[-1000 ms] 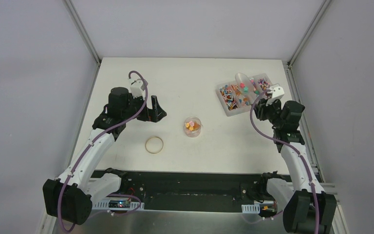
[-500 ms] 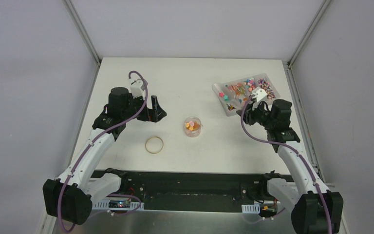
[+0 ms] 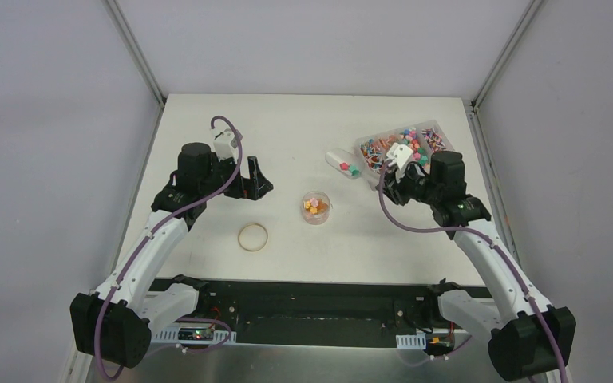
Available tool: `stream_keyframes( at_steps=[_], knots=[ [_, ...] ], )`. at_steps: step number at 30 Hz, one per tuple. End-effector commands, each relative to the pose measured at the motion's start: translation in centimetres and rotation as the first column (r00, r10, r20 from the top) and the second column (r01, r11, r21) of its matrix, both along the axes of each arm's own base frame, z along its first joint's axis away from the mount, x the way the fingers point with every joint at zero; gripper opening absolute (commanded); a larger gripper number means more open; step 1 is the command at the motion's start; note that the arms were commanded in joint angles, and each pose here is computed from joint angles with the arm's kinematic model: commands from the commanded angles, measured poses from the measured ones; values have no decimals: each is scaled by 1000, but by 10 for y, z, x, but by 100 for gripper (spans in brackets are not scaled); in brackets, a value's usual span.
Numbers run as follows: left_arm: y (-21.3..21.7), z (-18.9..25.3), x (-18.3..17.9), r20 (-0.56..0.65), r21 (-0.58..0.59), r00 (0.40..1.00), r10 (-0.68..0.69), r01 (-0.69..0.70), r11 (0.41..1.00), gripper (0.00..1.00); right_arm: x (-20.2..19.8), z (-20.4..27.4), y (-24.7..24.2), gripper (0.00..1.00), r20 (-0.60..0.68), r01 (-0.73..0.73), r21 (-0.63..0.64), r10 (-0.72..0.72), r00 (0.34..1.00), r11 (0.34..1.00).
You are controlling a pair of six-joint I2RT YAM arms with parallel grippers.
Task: Pack the candies
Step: Place the fake candies in the packing bottle.
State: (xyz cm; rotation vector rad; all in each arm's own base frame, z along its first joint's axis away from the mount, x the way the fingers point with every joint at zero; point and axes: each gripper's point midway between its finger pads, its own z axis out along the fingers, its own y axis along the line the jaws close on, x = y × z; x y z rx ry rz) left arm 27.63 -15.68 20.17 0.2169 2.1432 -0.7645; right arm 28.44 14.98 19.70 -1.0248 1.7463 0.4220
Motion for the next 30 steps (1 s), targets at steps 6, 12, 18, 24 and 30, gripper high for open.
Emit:
stream_keyframes(
  at_steps=[6, 12, 18, 24, 30],
  knots=[
    [2, 9, 4, 49, -6, 999, 7, -7, 1000, 99, -19, 4, 2, 0, 15, -120, -219, 126, 992, 968],
    [1, 10, 4, 50, -8, 999, 4, -4, 1000, 99, -35, 2, 10, 0, 4, -193, -267, 202, 979, 944],
    [1, 10, 4, 50, -8, 999, 5, -4, 1000, 99, -42, -5, 8, 0, -24, -200, -337, 204, 979, 920],
    [1, 9, 4, 45, -8, 999, 3, -3, 1000, 99, -47, -8, 11, 0, -40, -206, -393, 207, 978, 896],
    [1, 8, 4, 45, -6, 999, 5, -5, 1000, 99, -49, -9, 17, 0, -46, -205, -440, 206, 978, 875]
  ],
)
